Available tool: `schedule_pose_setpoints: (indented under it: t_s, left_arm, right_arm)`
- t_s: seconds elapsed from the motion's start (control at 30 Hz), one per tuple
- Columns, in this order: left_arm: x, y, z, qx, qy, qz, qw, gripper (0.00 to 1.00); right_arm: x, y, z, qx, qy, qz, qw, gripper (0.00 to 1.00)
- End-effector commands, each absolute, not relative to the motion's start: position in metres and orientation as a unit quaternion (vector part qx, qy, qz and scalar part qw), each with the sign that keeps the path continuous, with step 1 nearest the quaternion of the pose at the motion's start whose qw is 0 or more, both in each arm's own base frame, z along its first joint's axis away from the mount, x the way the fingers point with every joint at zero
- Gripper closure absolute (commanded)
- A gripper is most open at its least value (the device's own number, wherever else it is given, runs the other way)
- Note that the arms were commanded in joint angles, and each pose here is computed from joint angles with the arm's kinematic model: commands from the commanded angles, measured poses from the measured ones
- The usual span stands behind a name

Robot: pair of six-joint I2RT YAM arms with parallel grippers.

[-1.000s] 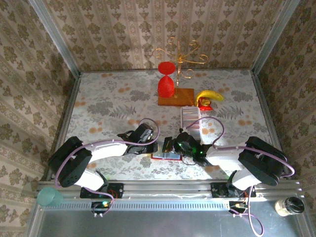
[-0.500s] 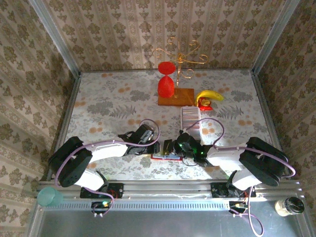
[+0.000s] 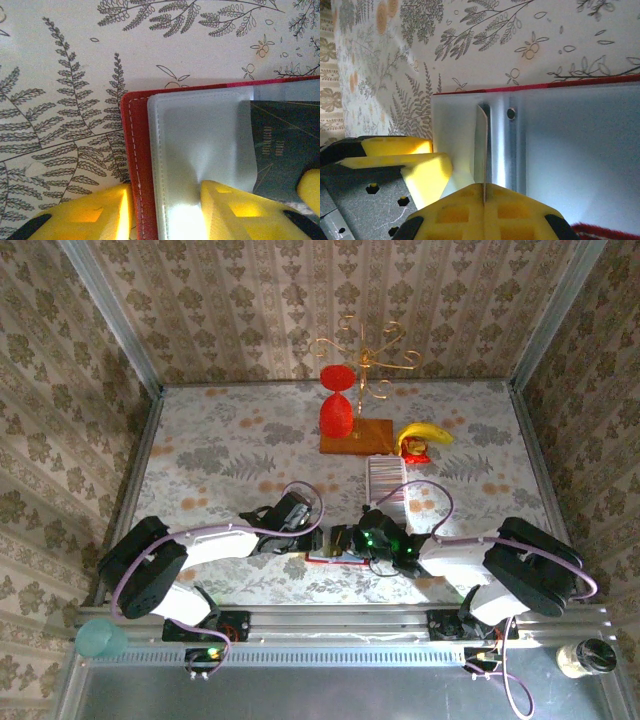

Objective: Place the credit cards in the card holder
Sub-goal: Insert the credit card into the card slot.

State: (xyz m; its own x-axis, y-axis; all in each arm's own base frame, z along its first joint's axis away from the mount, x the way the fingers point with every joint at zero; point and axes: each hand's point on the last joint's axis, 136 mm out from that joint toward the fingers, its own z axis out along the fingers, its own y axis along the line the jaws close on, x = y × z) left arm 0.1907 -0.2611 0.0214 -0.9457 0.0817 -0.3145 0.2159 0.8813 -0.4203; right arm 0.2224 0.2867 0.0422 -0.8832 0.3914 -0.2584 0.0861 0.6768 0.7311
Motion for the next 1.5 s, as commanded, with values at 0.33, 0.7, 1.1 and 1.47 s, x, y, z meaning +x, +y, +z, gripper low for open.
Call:
schedule_pose_setpoints:
  t_s: [0.33,0.7,1.1,1.47]
  left_arm:
    - [0.160,-0.214,-0.019,0.063,0.985,-0.141,0.081,0.60]
    - [0.159,-0.210,-0.019,0.059,0.985,-0.139,0.082,0.62]
    - [0.161,-0.214,-0.010,0.057,0.980,-0.161,0.097,0.63]
    - [0.155,-0.217,-0.017,0.056,0.980,-0.172,0.081,0.65]
  right_arm:
    - [0.214,0.305,0.033,0.095,0.907,0.375,0.165,0.93]
    - [0.213,0.285,0.022,0.093,0.936,0.299,0.163,0.57]
    - [0.213,0.279,0.030,0.073,0.944,0.273,0.170,0.63]
    - [0.218,0.303,0.027,0.060,0.943,0.289,0.156,0.83]
